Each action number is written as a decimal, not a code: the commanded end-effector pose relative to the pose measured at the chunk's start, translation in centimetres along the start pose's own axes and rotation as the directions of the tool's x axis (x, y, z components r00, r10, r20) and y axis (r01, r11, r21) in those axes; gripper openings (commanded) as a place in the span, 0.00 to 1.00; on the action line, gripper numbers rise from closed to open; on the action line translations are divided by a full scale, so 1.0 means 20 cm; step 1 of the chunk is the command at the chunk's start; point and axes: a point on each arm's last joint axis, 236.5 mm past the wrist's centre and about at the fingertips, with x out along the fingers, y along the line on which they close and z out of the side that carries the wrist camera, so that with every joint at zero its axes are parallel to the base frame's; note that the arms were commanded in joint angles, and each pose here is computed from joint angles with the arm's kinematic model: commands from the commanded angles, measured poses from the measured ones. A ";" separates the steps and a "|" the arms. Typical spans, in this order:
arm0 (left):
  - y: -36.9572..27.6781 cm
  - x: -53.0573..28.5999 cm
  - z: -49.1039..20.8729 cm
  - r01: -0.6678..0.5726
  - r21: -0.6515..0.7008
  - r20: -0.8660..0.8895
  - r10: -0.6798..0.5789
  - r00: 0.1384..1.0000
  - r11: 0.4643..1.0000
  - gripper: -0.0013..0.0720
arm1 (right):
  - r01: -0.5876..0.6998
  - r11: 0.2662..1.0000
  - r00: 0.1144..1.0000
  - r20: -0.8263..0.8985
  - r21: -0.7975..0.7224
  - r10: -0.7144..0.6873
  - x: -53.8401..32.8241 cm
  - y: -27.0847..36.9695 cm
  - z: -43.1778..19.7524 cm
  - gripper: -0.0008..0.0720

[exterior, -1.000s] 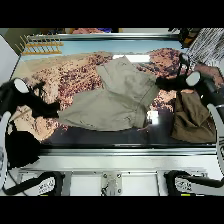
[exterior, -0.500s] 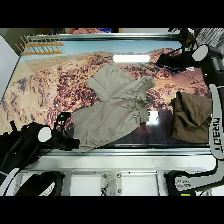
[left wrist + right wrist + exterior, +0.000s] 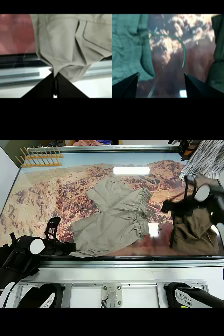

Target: Fold the clothes and pants, and hang the long-sleeved shirts on hangers.

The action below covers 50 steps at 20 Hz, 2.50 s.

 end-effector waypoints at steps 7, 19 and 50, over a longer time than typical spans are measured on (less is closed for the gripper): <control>0.06 -0.01 0.04 0.000 -0.071 0.024 0.001 1.000 0.998 0.03 | -0.200 0.860 0.969 -0.039 0.470 0.246 0.50 0.12 -0.57 0.84; 0.06 -0.01 0.04 -0.001 -0.070 0.021 0.002 1.000 0.998 0.03 | -0.293 0.845 0.956 0.146 0.447 0.255 0.66 0.33 -0.44 0.74; -0.38 -0.39 -0.51 0.178 0.094 -0.139 -0.164 0.977 0.980 0.03 | 0.213 0.956 0.899 -0.341 -0.203 -0.273 -0.31 -0.35 -1.15 0.04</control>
